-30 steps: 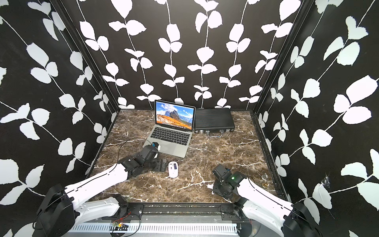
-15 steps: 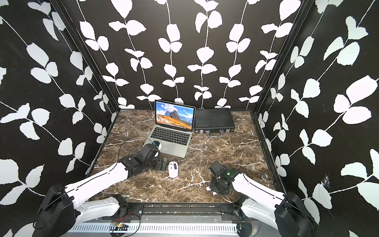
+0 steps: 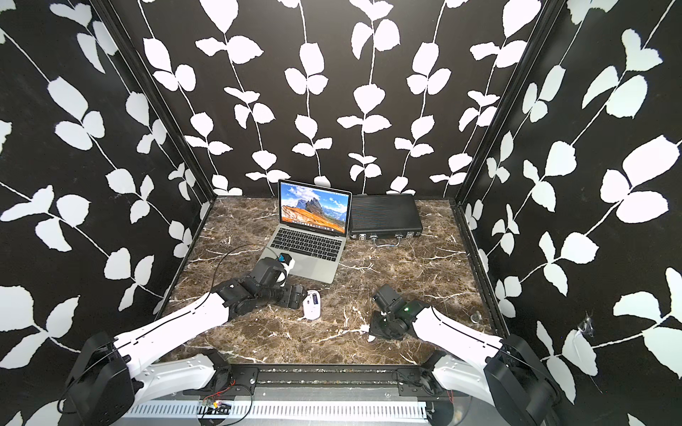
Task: Insert the wireless mouse receiver into the laptop
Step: Pick up the lid from the center of the board.
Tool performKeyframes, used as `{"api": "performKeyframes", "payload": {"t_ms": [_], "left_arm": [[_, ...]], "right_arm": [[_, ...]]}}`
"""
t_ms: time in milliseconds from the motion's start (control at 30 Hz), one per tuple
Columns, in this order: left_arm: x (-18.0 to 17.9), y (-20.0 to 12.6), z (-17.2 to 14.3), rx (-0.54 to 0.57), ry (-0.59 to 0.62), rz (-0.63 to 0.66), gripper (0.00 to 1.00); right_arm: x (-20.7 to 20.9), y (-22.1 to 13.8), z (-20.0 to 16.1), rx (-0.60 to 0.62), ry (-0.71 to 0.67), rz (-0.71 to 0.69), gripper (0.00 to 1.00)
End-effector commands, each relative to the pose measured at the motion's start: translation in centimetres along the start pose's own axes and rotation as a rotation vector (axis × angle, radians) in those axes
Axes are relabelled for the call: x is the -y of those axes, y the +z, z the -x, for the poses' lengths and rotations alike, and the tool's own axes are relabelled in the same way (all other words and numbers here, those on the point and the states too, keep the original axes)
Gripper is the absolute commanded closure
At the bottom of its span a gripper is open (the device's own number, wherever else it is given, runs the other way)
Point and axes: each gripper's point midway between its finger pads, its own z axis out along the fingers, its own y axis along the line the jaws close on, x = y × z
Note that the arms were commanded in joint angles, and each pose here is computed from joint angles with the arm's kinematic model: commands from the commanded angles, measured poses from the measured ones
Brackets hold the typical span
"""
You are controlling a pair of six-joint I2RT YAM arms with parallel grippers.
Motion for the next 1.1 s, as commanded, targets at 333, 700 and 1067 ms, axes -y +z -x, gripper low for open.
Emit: {"api": "performKeyframes", "payload": {"t_ms": [333,700,1067], "left_arm": [[11.8,-5.1,4.6,0.339,0.724,-0.229,0.03],[17.1,-7.4,5.9,0.474,1.418,-0.095,0.04],[16.9,-6.8,8.5,0.496,1.773,0.141,0.12]], "right_arm": [[-4.9,-8.3,5.4,0.161,-0.157,0.121,1.00],[-10.8,-15.4,8.0,0.128,-0.198,0.380,1.00],[-14.4,-17.7,6.8,-0.016,-0.159,0.569,1.00]]}}
